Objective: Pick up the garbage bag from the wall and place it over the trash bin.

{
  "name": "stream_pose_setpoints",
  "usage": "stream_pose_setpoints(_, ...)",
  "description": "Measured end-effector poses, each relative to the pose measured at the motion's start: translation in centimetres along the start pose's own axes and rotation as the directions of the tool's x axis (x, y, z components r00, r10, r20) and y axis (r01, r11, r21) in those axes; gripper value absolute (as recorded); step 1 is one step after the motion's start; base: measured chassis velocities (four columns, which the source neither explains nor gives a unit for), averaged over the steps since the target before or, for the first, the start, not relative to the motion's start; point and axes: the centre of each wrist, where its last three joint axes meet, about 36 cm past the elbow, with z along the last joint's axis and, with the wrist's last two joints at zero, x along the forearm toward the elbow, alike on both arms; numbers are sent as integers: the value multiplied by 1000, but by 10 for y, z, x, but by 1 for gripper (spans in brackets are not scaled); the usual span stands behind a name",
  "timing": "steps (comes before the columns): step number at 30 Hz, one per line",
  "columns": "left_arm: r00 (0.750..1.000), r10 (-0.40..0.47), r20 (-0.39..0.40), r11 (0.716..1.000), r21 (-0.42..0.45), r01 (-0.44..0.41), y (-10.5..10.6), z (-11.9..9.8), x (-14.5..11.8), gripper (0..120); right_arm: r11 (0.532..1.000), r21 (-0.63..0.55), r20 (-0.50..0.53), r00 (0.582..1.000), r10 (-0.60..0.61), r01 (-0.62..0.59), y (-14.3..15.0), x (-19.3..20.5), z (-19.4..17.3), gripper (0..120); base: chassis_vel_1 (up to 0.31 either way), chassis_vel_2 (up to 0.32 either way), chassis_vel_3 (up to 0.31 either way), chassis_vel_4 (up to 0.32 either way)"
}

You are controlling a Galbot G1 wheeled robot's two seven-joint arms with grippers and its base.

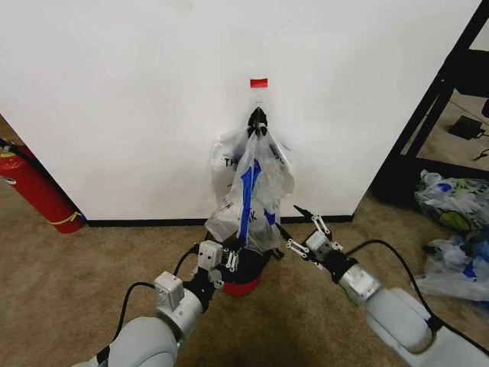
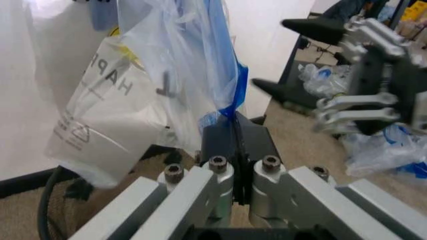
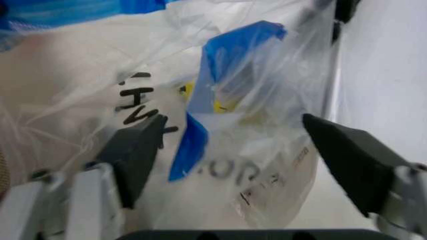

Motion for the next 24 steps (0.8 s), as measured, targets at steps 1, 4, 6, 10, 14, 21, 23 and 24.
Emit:
stream_pose_setpoints(1, 1000, 1, 0, 1000, -1, -1, 0, -1, 0, 0, 1000, 4, 0, 1000, -6, 6, 1, -4, 1, 86, 0, 0, 0, 0)
stream_pose_setpoints(4, 1000, 4, 1, 1000, -1, -4, 0, -2, -1, 0, 1000, 14, -7, 1000, -20, 21, 5, -16, 3, 93, 0, 0, 0, 0)
stream_pose_setpoints(6, 1000, 12, 1, 1000, 4, -12, -3, -3, -3, 0, 997, 70, -14, 999, -35, 36, 20, -43, 3, 100, 0, 0, 0, 0)
stream_pose_setpoints(10, 1000, 17, 4, 1000, 3, -17, -4, -4, -2, 0, 995, 96, -34, 999, -21, 24, 23, -58, 3, 91, 0, 0, 0, 0)
stream_pose_setpoints(14, 1000, 19, 2, 1000, 2, -19, -5, -4, -1, 0, 993, 117, -62, 998, -8, 15, 17, -63, 6, 75, 0, 0, 0, 0)
stream_pose_setpoints(21, 1000, 28, -1, 1000, 3, -28, -6, -3, -1, 0, 993, 119, -86, 996, 3, 8, 13, -63, 10, 50, 0, 0, 0, 0)
stream_pose_setpoints(23, 1000, 29, 0, 1000, 0, -29, -6, -3, -2, 0, 993, 121, -84, 996, 5, 5, 12, -65, 10, 41, 0, 0, 0, 0)
stream_pose_setpoints(24, 1000, 29, 1, 1000, -1, -29, -5, -3, -2, 0, 992, 123, -80, 997, 8, 2, 12, -66, 10, 38, 0, 0, 0, 0)
